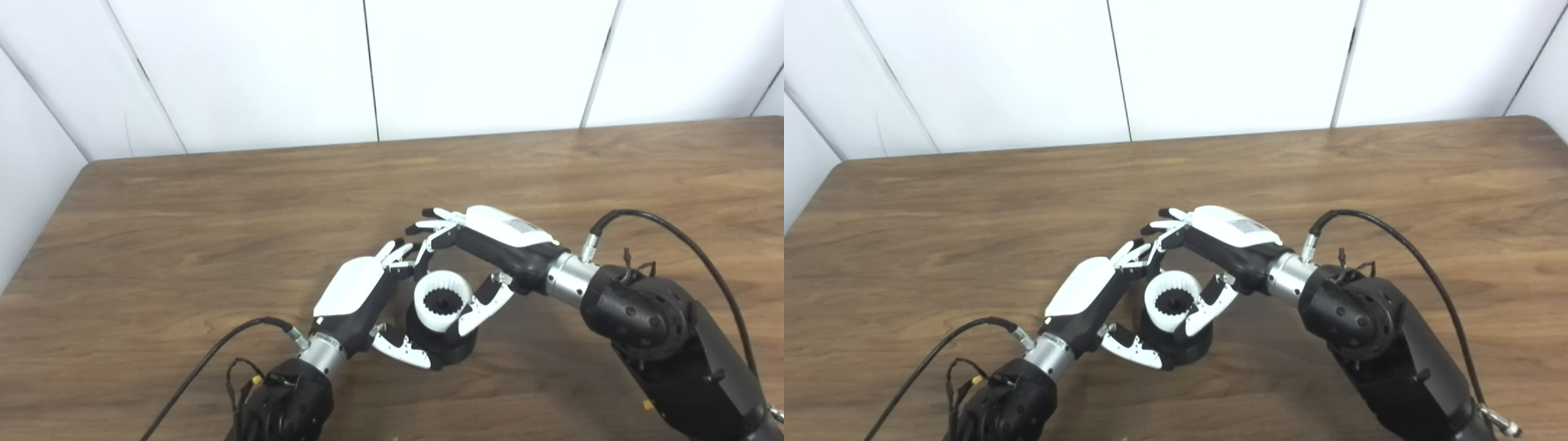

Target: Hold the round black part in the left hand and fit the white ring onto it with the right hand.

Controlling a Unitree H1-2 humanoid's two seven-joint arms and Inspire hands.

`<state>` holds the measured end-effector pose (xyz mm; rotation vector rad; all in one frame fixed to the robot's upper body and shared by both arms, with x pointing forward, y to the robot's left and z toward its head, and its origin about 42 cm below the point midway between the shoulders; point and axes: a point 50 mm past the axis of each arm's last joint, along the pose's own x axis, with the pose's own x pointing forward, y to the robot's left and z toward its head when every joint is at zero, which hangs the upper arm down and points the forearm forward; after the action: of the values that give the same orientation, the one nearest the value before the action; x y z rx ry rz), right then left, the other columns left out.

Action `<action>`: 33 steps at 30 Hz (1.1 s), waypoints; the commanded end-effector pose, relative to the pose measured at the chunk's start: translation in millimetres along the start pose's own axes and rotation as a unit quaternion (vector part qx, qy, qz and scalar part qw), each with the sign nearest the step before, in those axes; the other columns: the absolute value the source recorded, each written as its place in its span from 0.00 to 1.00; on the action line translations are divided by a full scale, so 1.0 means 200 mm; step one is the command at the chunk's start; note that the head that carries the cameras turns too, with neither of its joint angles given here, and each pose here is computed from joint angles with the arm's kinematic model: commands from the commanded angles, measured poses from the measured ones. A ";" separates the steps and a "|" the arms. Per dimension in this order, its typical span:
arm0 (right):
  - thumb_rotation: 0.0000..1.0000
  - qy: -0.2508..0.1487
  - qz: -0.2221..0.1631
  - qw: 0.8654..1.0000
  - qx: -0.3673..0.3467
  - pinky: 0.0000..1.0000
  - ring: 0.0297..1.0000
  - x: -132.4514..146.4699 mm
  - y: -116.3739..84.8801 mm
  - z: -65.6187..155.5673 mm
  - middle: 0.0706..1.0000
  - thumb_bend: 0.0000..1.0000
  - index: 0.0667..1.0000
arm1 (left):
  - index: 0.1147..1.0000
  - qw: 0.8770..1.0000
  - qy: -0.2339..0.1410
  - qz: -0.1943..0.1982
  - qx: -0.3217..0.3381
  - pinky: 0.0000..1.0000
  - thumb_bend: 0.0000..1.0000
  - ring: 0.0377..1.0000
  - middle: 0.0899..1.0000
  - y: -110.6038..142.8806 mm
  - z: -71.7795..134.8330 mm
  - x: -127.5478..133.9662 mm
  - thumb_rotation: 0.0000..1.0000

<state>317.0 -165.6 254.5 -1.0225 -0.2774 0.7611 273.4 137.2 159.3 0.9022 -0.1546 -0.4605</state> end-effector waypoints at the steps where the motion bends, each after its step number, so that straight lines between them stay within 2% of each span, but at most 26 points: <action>1: 0.15 -0.016 -0.022 0.999 -0.016 1.00 1.00 0.00 -0.06 0.02 0.90 0.52 0.45 | 0.54 0.999 0.026 -0.024 0.017 0.83 0.97 1.00 0.95 -0.02 -0.06 -0.02 0.24; 33: 0.15 -0.001 -0.010 1.000 -0.003 1.00 1.00 -0.03 0.02 -0.02 0.91 0.52 0.45 | 0.53 0.999 0.024 -0.020 0.010 0.87 0.98 1.00 0.94 0.01 -0.05 -0.02 0.21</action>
<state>310.5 -169.7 240.5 -1.0050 -0.2388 0.7560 273.1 137.4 161.2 0.8946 -0.1542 -0.4759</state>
